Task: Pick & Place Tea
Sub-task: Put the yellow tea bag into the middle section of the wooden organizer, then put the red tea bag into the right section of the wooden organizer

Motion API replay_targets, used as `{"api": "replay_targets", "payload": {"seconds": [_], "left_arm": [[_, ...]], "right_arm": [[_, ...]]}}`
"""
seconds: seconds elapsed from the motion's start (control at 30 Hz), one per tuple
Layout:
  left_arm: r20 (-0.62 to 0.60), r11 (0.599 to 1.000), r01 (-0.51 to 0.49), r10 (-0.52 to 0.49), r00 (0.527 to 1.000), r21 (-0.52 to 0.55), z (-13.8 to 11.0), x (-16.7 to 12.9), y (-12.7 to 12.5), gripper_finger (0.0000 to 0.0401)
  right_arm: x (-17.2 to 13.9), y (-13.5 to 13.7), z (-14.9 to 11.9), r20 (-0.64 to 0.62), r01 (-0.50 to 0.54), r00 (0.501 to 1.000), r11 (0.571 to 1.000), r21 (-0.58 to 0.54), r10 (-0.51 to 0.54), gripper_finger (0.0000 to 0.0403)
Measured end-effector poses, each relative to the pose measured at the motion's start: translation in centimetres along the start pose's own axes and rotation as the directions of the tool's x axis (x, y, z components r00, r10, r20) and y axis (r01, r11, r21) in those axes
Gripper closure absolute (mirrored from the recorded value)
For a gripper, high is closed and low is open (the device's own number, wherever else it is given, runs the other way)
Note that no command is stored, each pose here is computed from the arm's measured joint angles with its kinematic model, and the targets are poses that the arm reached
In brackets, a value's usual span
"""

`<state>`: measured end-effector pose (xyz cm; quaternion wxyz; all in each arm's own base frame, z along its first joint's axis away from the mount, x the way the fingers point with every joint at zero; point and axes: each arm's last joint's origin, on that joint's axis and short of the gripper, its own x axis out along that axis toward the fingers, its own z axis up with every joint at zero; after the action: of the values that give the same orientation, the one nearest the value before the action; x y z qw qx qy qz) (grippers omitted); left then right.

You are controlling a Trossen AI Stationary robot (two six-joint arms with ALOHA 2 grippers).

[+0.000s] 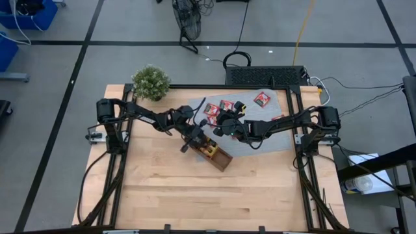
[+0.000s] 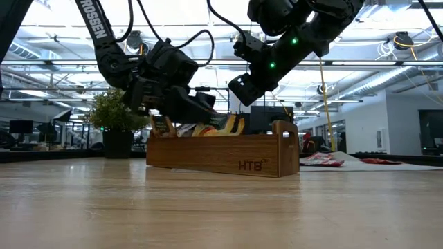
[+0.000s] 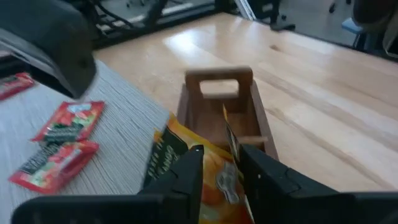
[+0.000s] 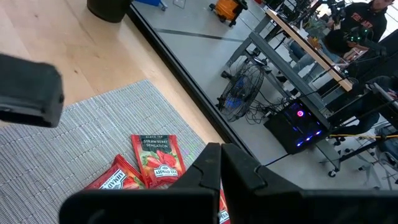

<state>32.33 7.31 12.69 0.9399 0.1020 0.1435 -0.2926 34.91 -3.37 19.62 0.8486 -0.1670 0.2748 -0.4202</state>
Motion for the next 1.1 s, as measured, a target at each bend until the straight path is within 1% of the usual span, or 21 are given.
{"api": "replay_targets", "payload": {"seconds": [0.2,0.33,0.53,0.63,0.7,0.77,0.83,0.9,1.0,1.1], "left_arm": [[0.082,0.999,-0.040,0.042,0.996,-0.020,1.1,-0.1,0.5,0.0269],[0.145,0.997,-0.062,0.066,0.987,-0.035,1.9,-0.2,0.8,0.0261],[0.168,0.996,-0.066,0.076,0.983,-0.063,3.8,-1.3,0.7,0.0259],[0.185,0.996,-0.078,0.084,0.979,-0.039,5.2,-2.2,0.6,0.0259],[0.168,0.995,-0.096,0.101,0.981,-0.035,6.0,-3.5,0.6,0.0261],[0.165,0.990,-0.140,0.136,0.977,0.009,7.1,-5.3,0.7,0.0264],[0.142,0.981,-0.188,0.179,0.973,0.050,8.1,-7.7,0.6,0.0270],[0.119,0.964,-0.256,0.247,0.962,0.069,8.8,-10.1,0.4,0.0280],[0.077,0.935,-0.354,0.351,0.933,0.020,8.8,-13.5,0.0,0.0295],[0.056,0.898,-0.439,0.438,0.897,0.000,8.7,-16.1,-0.4,0.0305]], "right_arm": [[0.0,0.0,0.0,0.000,0.000,1.000,1.000,0.000,0.000,0.0403],[0.0,0.0,-0.1,-0.005,0.000,1.000,1.000,-0.007,0.000,0.0403],[0.0,0.0,-0.1,-0.004,-0.001,1.000,1.000,-0.008,0.000,0.0403],[0.0,0.0,-0.1,-0.004,-0.002,1.000,1.000,-0.018,0.001,0.0403],[-0.3,0.0,0.0,-0.005,-0.005,1.000,0.999,-0.039,0.005,0.0403],[-0.9,-0.2,0.1,-0.007,-0.014,1.000,0.999,-0.049,0.014,0.0403],[-1.6,-0.6,0.1,-0.032,-0.025,0.999,0.998,-0.058,0.023,0.0403],[-2.4,-1.0,-0.4,-0.062,-0.034,0.998,0.998,-0.045,0.031,0.0403],[-3.5,-2.1,-2.1,-0.085,-0.037,0.996,0.999,-0.009,0.036,0.0403],[-4.4,-3.2,-4.1,-0.081,-0.084,0.993,0.996,0.039,0.086,0.0403]]}}
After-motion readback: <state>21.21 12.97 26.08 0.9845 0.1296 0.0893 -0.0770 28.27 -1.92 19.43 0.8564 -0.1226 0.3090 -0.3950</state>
